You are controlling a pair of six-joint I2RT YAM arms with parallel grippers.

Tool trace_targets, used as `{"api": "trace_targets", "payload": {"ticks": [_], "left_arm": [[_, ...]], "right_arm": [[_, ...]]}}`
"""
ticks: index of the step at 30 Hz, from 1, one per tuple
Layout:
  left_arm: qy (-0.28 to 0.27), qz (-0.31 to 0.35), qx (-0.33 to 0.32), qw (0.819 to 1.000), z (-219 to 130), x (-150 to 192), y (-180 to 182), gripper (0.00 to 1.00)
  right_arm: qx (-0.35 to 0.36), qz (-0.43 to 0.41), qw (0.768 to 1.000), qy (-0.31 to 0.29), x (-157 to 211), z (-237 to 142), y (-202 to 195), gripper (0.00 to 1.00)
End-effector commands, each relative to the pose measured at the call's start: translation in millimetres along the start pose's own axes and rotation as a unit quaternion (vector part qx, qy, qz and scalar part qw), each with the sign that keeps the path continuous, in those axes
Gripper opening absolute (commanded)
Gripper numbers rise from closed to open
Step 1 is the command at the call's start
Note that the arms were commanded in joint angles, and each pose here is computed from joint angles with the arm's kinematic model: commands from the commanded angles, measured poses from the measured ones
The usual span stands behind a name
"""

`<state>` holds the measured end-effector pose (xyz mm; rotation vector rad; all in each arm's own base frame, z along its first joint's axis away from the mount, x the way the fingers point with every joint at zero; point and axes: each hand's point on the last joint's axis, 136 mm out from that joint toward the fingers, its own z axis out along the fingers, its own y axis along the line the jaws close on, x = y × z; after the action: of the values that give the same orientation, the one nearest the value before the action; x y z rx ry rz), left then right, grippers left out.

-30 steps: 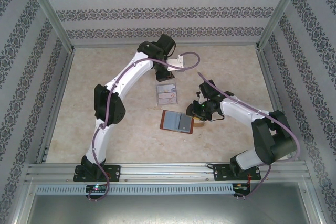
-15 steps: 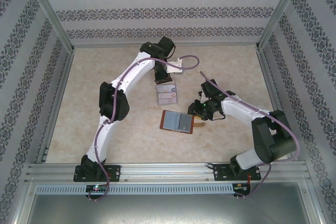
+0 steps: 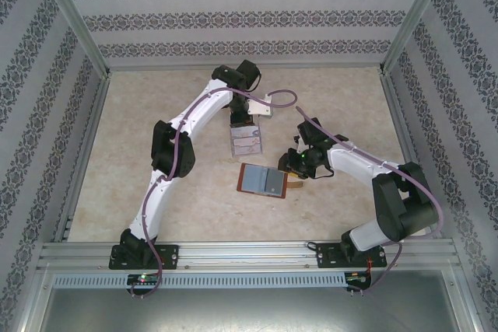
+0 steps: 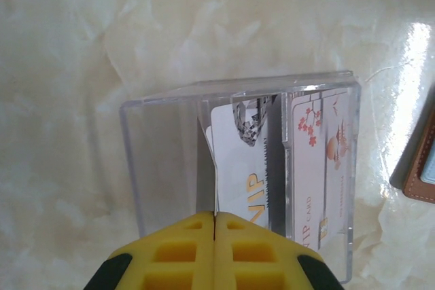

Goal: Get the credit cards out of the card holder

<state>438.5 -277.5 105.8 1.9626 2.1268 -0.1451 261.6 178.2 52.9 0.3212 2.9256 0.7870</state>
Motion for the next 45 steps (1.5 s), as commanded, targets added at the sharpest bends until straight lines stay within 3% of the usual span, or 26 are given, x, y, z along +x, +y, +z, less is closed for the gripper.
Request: {"api": "trace_targets", "payload": {"ticks": [1, 6, 11, 17, 38, 45], "left_arm": [[-0.002, 0.019, 0.046, 0.999, -1.7, 6.4, -16.1, 0.0], [0.004, 0.019, 0.037, 0.999, 2.9, 7.8, -10.7, 0.0], [0.023, 0.01, -0.016, 1.0, 1.1, 11.6, 11.5, 0.17], [0.007, 0.002, -0.07, 0.998, -11.2, 1.7, 33.1, 0.25], [0.008, -0.035, -0.18, 0.983, -33.8, 1.7, 73.5, 0.3], [0.014, -0.039, -0.147, 0.988, -9.1, 7.4, 64.1, 0.31]], "right_arm": [[0.007, 0.004, 1.0, 0.003, 2.1, 0.5, -8.5, 0.39], [0.007, 0.005, 1.0, 0.003, 2.6, 0.7, -9.3, 0.39], [0.007, 0.006, 1.0, 0.002, 2.0, 0.7, -9.1, 0.4], [0.006, 0.005, 1.0, 0.001, 1.3, 1.2, -9.0, 0.39], [0.004, 0.004, 1.0, 0.0, 2.1, 0.6, -8.6, 0.39], [0.003, 0.005, 1.0, 0.0, 3.5, 1.9, -10.4, 0.39]]}}
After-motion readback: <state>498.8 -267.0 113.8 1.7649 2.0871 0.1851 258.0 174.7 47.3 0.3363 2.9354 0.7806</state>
